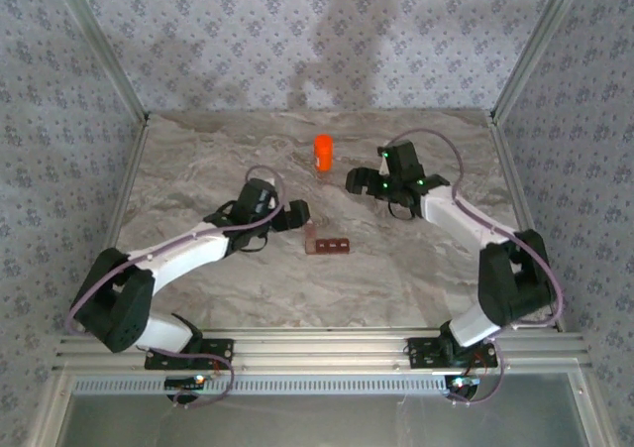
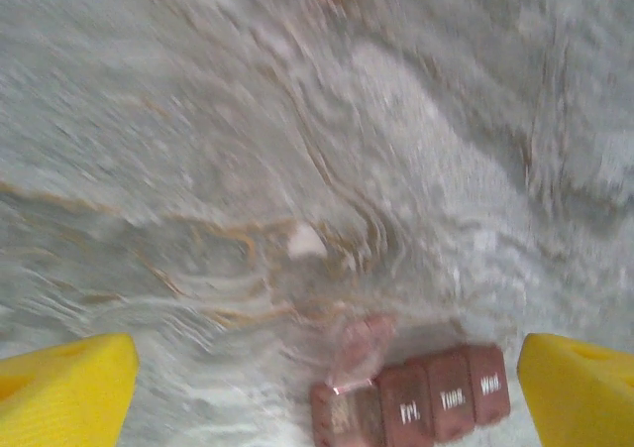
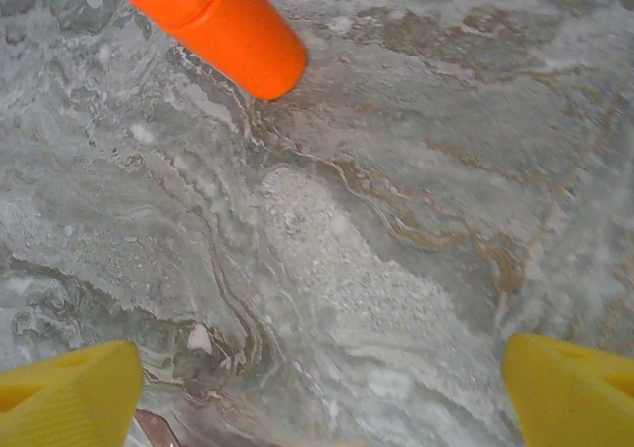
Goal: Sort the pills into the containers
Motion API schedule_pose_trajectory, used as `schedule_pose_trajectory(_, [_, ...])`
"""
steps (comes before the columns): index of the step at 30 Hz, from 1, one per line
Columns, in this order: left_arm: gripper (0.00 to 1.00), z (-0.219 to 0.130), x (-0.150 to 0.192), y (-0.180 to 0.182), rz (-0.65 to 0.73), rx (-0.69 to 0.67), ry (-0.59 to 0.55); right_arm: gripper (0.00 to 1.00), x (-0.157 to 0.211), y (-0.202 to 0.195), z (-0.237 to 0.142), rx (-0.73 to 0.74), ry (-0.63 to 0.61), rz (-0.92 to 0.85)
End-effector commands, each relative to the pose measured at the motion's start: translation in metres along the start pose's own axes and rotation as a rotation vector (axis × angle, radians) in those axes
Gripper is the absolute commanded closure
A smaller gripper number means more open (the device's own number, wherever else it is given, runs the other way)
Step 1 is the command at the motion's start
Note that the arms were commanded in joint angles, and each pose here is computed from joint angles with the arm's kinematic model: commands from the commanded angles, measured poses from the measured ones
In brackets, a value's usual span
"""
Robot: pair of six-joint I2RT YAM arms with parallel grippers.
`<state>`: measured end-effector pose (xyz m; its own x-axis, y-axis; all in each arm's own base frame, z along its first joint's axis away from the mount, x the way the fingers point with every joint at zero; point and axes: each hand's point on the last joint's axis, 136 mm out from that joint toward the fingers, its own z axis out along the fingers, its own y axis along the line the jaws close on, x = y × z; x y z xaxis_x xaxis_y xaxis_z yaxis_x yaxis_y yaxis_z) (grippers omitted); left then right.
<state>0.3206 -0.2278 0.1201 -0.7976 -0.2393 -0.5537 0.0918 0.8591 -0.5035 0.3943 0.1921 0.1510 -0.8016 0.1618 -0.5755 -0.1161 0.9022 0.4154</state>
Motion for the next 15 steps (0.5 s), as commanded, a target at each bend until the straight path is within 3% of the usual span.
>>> schedule_pose_trajectory(1, [0.02, -0.012, -0.008, 0.023, -0.019, -0.02, -0.01, 0.1, -0.02, 0.018, 0.013, -0.008, 0.028, -0.049])
schedule_pose_trajectory(5, [0.02, -0.021, -0.018, 0.044, -0.067, -0.04, -0.032, 0.13, -0.041, 0.035, 0.039, 0.014, 0.045, -0.138])
schedule_pose_trajectory(15, [0.02, -0.022, -0.016, 0.065, -0.14, -0.047, -0.021, 0.06, -0.089, 0.057, 0.094, 0.131, -0.024, -0.403])
